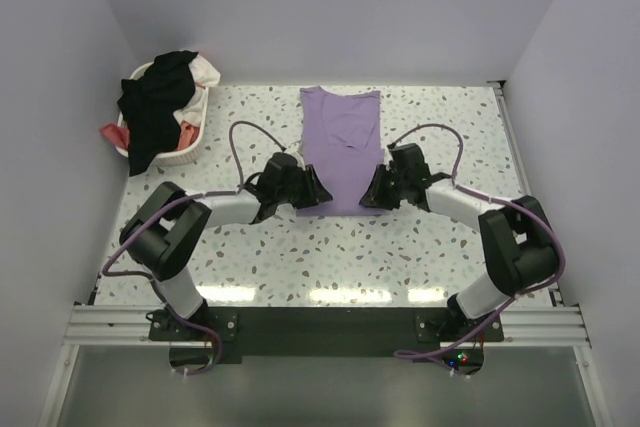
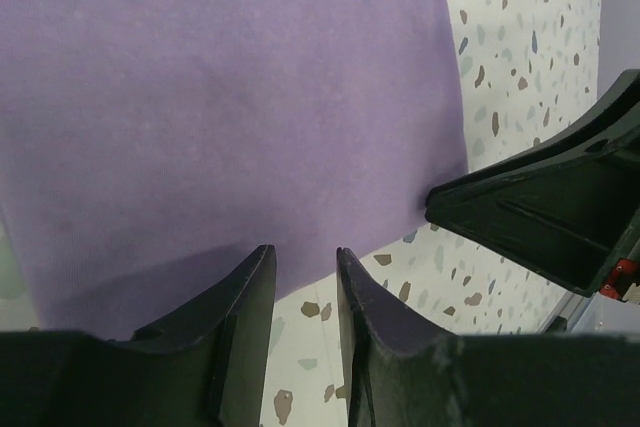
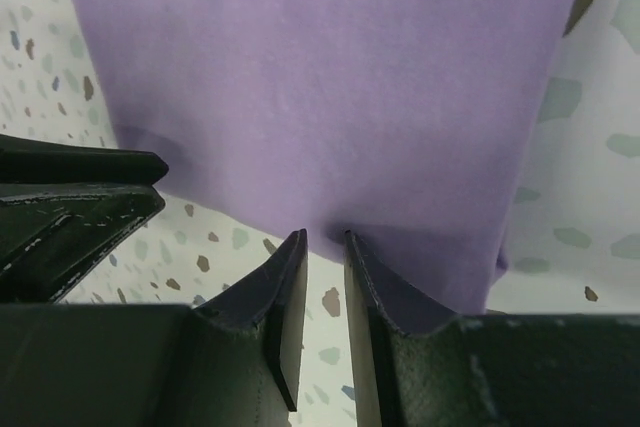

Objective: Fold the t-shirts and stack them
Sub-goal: Fold the tshirt

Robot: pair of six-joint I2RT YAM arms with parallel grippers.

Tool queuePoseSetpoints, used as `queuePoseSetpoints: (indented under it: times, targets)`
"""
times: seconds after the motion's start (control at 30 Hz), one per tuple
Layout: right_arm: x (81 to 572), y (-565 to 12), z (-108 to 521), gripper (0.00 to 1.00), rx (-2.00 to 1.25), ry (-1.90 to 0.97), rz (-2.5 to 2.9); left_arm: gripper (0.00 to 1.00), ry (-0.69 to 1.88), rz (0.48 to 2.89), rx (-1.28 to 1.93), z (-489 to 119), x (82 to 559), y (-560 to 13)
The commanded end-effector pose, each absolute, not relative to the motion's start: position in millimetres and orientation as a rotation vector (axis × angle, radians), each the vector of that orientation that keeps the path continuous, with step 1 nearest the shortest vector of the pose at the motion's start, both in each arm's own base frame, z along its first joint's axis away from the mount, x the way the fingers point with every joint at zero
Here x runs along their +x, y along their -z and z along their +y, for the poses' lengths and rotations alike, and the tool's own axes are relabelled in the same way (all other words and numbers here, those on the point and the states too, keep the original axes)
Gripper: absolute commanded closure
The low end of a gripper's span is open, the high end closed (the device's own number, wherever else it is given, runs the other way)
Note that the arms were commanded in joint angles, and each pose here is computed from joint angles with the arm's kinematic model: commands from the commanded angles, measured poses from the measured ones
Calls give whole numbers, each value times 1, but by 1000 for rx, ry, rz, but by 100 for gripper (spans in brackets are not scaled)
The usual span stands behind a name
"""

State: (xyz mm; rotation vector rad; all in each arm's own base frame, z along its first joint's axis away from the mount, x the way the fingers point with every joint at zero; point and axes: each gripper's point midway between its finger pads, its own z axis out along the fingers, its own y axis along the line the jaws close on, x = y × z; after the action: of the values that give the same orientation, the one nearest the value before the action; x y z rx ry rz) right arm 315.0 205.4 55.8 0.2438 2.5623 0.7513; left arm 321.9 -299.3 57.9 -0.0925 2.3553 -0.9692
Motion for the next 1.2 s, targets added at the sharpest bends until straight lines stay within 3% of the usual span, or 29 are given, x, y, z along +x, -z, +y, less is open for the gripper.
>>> queuePoseSetpoints:
  times: [0.0, 0.3, 0.67, 1.0, 1.17]
  targets:
    - [314, -44, 199, 75, 279, -715, 2561, 65, 1014, 2310, -110, -309, 329, -64]
    - [292, -9, 170, 76, 385, -623, 2647, 67, 892, 2401, -192, -283, 313, -28]
    - [283, -5, 147, 76, 521, -807, 2632, 68, 869, 2424, -225, -267, 304, -17]
    - [283, -36, 147, 75, 460, -840, 2573, 64, 911, 2326, -181, -261, 306, -65]
    - [282, -51, 133, 68, 448, -729, 2544, 59, 831, 2320, -216, -240, 300, -68]
